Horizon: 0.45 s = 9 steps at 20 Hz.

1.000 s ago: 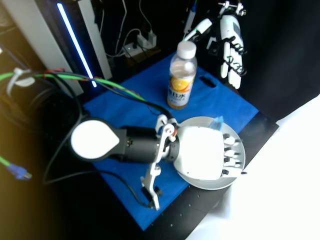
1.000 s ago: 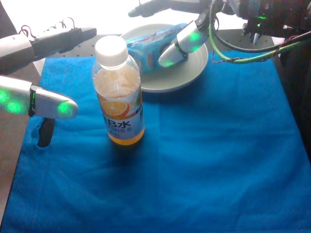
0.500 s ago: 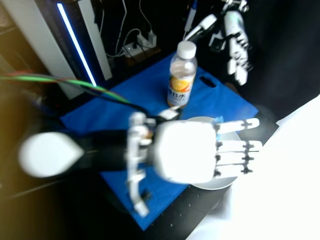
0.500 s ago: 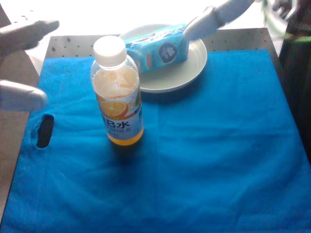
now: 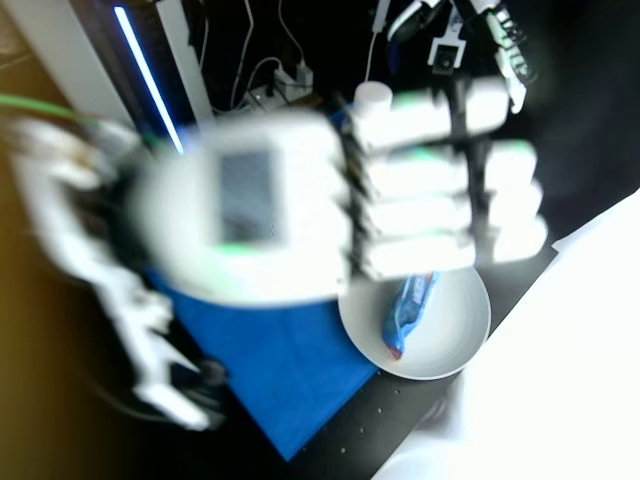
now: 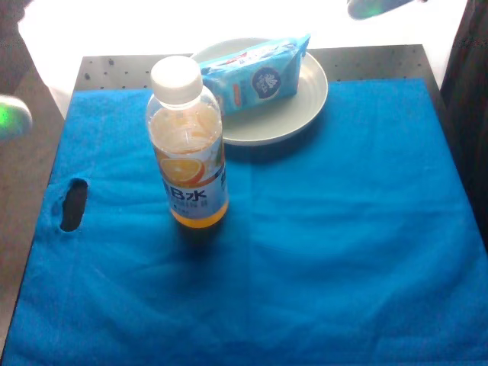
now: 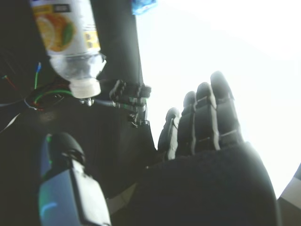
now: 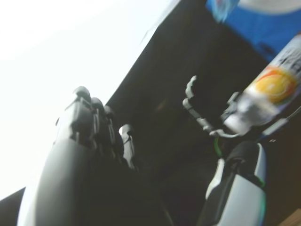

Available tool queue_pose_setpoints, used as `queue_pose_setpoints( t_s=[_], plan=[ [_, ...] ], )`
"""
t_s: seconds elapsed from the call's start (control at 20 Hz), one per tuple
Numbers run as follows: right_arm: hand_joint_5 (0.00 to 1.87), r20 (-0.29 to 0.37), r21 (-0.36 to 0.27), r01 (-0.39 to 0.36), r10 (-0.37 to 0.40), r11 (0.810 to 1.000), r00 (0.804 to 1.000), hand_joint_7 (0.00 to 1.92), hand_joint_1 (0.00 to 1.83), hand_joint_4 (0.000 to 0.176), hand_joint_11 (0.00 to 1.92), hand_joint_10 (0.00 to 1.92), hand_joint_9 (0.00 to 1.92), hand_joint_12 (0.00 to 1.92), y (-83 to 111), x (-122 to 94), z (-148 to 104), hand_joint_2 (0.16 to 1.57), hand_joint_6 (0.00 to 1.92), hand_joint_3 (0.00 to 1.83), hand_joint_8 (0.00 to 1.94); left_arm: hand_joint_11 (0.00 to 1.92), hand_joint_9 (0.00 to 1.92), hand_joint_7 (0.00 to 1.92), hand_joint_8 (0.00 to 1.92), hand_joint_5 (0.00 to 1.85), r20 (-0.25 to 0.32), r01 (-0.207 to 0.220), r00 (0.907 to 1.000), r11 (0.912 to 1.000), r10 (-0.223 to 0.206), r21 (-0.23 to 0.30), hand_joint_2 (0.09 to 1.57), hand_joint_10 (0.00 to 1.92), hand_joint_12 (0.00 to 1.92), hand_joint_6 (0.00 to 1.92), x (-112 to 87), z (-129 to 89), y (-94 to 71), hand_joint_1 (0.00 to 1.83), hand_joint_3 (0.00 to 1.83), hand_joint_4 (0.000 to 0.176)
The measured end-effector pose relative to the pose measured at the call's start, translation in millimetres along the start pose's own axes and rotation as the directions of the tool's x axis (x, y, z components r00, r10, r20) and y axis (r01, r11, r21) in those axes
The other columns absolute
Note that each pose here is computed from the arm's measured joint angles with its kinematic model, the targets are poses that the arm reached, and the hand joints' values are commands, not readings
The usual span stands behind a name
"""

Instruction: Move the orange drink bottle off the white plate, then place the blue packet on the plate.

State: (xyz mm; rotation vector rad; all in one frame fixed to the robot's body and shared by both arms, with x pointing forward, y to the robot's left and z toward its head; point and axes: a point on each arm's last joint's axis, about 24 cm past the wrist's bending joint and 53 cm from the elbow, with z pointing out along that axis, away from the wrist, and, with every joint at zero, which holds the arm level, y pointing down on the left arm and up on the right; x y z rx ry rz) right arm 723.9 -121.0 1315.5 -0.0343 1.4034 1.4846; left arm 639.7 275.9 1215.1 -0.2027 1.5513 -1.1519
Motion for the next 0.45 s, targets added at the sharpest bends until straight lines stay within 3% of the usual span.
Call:
queue_pose_setpoints(
  t_s=[0.05, 0.15, 0.2, 0.3, 0.4, 0.45],
  plan=[
    [0.00, 0.009, -0.008, -0.002, 0.002, 1.000, 1.000, 0.00, 0.82, 0.176, 0.00, 0.00, 0.00, 0.00, 0.0, -1, -13, 0.58, 0.00, 0.00, 0.00, 0.00, 0.03, 0.00, 0.00, 0.00, 0.024, -0.011, 0.9997, 0.9997, 0.010, 0.024, 0.86, 0.01, 0.31, 0.00, -5.7, -4, -8.0, 0.36, 0.01, 0.176],
    [0.00, 0.013, -0.005, -0.025, 0.025, 1.000, 1.000, 0.00, 0.86, 0.176, 0.00, 0.00, 0.00, 0.00, -4.2, 3, -25, 0.64, 0.00, 0.02, 0.00, 0.00, 0.11, 0.10, 0.01, 0.00, 0.053, -0.018, 0.9985, 0.9974, 0.015, 0.070, 0.93, 0.01, 0.42, 0.00, -10.1, -8, -20.5, 0.23, 0.01, 0.115],
    [0.00, 0.025, -0.015, -0.026, 0.026, 1.000, 0.999, 0.00, 0.85, 0.176, 0.00, 0.00, 0.00, 0.00, -1.4, 3, -27, 0.66, 0.00, 0.02, 0.00, 0.00, 0.11, 0.13, 0.01, 0.01, 0.066, -0.018, 0.9978, 0.9957, 0.012, 0.091, 0.92, 0.01, 0.37, 0.00, -11.4, -10, -26.2, 0.27, 0.00, 0.103],
    [0.00, 0.064, -0.069, -0.046, 0.051, 0.997, 0.997, 0.00, 0.85, 0.176, 0.00, 0.00, 0.00, 0.00, 13.2, 1, -34, 0.65, 0.00, 0.01, 0.00, 0.00, 0.03, 0.14, 0.00, 0.04, 0.081, -0.031, 0.9965, 0.9913, 0.021, 0.128, 0.88, 0.00, 0.06, 0.00, -14.1, -12, -37.8, 0.34, 0.00, 0.140],
    [0.00, 0.122, -0.124, -0.098, 0.113, 0.987, 0.986, 0.00, 0.87, 0.176, 0.00, 0.00, 0.00, 0.00, 16.3, 0, -58, 0.61, 0.00, 0.00, 0.00, 0.01, 0.05, 0.15, 0.00, 0.06, 0.120, -0.060, 0.9920, 0.9820, 0.039, 0.179, 0.98, 0.01, 0.02, 0.01, -23.1, -17, -54.6, 0.28, 0.02, 0.097],
    [0.00, 0.129, -0.118, -0.110, 0.125, 0.987, 0.984, 0.00, 0.85, 0.176, 0.00, 0.00, 0.00, 0.00, 12.2, 1, -65, 0.61, 0.00, 0.00, 0.00, 0.00, 0.04, 0.12, 0.00, 0.03, 0.135, -0.062, 0.9902, 0.9800, 0.036, 0.189, 0.98, 0.00, 0.02, 0.00, -25.8, -18, -58.1, 0.26, 0.01, 0.081]
  ],
)
